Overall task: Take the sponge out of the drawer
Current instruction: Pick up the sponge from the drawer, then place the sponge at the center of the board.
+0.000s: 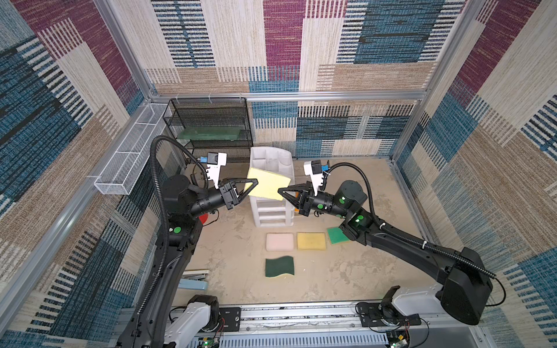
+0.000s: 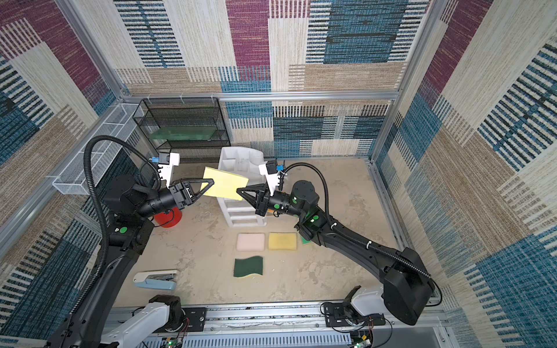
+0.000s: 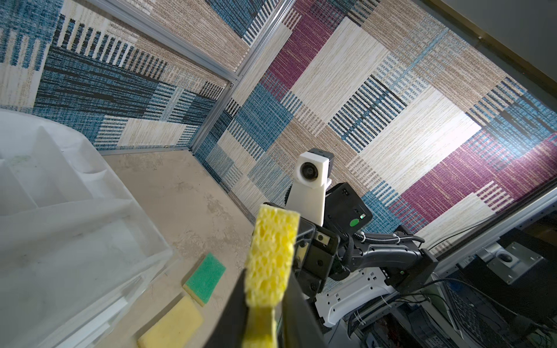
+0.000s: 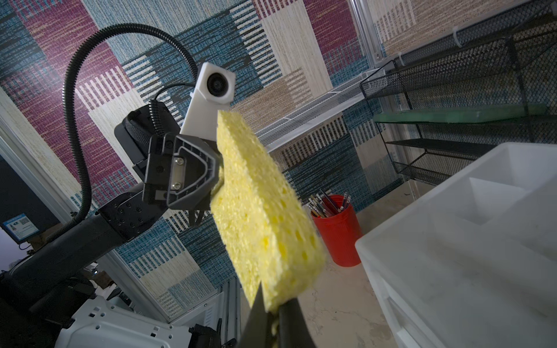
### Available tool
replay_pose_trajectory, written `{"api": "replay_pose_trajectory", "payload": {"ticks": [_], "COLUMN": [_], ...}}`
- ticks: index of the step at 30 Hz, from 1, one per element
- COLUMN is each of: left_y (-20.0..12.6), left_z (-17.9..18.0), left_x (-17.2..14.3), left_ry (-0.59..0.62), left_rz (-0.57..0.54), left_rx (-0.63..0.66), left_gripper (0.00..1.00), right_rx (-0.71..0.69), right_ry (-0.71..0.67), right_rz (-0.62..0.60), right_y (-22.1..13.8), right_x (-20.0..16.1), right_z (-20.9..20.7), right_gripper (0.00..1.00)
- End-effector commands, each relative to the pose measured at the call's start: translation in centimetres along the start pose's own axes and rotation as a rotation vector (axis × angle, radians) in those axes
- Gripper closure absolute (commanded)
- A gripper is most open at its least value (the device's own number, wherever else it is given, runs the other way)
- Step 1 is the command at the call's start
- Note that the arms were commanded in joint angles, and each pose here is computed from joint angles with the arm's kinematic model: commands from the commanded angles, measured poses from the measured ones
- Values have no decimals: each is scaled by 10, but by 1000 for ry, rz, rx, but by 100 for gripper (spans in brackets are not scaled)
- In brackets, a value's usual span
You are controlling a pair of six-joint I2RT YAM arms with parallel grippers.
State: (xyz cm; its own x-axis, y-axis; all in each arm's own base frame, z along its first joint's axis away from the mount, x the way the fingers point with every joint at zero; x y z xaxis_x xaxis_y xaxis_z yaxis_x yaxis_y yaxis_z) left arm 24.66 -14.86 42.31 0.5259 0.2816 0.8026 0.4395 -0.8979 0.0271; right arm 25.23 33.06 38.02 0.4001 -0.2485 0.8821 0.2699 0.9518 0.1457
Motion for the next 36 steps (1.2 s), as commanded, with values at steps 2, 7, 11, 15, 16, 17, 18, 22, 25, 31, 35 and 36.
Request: {"api": "replay_pose_trajectory", "payload": {"ticks": [2, 7, 11, 15, 16, 17, 18, 22, 25, 31, 35, 36], "left_y": [-2, -5, -10, -10, -10, -11, -10, -11, -11, -11, -11, -12], "left_z": [5, 11, 16, 21, 22, 23, 24, 26, 27, 28, 28, 28], "left_x": [-2, 1, 4, 4, 4, 5, 5, 4, 4, 4, 4, 4], "left_ry": [20, 9, 5, 1, -2, -4, -7, -12, -14, -17, -14, -14], "left_rz": [5, -15, -37, -42, -41, -43, -43, -45, -44, -43, -45, -47], "left_rx": [54, 85, 124, 149, 152, 155, 157, 172, 172, 175, 178, 182], "left_gripper": [0, 0, 0, 0, 0, 0, 0, 0, 0, 0, 0, 0], "right_rx": [-78, -244, -353, -494, -512, -532, -548, -594, -638, -610, -651, -649], "right_ry": [-27, -39, 7, 85, 106, 121, 135, 236, 307, 406, 476, 489], "right_rz": [31, 147, 157, 178, 197, 214, 226, 321, 382, 492, 612, 641], "right_y": [-4, -36, -76, -113, -120, -128, -134, -158, -176, -193, -206, -208], "right_x": [3, -20, -31, -51, -60, -68, -75, -112, -132, -172, -203, -211], "right_z": [-4, -20, -26, -33, -33, -34, -35, -36, -33, -24, -24, -23], "right_gripper": [100, 100, 100, 100, 100, 100, 100, 100, 100, 100, 100, 100]}}
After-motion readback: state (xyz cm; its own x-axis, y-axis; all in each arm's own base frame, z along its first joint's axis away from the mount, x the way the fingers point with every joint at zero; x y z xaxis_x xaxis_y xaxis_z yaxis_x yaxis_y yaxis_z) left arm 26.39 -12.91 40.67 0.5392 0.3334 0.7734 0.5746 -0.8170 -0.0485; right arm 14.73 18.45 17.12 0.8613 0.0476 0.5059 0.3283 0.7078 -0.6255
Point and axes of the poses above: each gripper's point midway between its finger pads, its own y axis out along the fingers, its own z axis along the line the jaws close on, x = y × z, the point moved 3 cm from there along -y, back along the fingers, and after that the axes turned 1 degree about y, right-handed, at the moved point
